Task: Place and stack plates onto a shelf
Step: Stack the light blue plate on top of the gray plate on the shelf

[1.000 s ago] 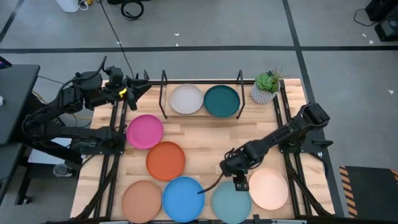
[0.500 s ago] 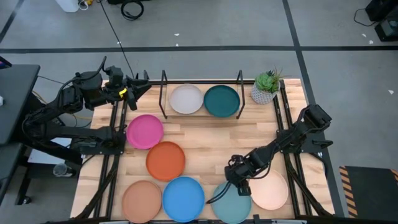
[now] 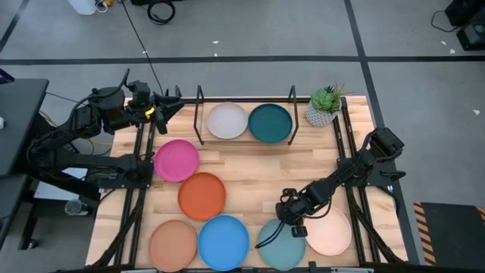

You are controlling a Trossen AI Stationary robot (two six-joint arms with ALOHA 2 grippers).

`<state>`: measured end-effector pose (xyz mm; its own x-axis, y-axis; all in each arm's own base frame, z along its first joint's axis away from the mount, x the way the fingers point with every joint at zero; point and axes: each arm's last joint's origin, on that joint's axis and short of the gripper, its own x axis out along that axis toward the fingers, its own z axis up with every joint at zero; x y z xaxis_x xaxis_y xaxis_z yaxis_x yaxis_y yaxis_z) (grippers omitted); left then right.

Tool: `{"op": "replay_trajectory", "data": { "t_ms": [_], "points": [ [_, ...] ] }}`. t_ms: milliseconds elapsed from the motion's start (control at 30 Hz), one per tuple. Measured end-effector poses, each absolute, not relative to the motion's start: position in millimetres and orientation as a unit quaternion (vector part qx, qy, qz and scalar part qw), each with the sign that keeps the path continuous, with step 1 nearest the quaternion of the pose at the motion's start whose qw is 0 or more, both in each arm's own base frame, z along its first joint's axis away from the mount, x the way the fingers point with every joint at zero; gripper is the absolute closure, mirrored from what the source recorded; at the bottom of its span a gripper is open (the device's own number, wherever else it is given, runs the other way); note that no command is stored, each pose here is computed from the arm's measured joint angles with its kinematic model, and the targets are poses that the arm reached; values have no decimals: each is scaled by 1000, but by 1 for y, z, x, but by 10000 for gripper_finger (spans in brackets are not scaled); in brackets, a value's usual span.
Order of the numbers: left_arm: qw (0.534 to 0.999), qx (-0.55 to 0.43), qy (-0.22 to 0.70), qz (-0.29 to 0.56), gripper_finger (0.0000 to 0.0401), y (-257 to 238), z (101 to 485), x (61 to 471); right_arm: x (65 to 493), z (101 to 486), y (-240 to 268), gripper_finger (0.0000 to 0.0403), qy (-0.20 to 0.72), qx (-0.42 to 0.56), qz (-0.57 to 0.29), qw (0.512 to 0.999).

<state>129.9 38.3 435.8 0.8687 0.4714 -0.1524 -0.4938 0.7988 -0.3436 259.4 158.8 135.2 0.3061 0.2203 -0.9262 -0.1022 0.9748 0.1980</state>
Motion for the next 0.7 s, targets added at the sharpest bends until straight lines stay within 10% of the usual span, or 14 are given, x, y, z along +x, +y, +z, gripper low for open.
{"op": "replay_trajectory", "data": {
  "t_ms": [333, 700],
  "points": [
    [947, -191, 28, 258, 248, 39, 436, 130, 268, 135, 144, 386, 573, 67, 55, 815],
    [945, -189, 27, 264, 248, 39, 436, 130, 287, 186, 72, 387, 518, 61, -25, 853]
  ]
}}
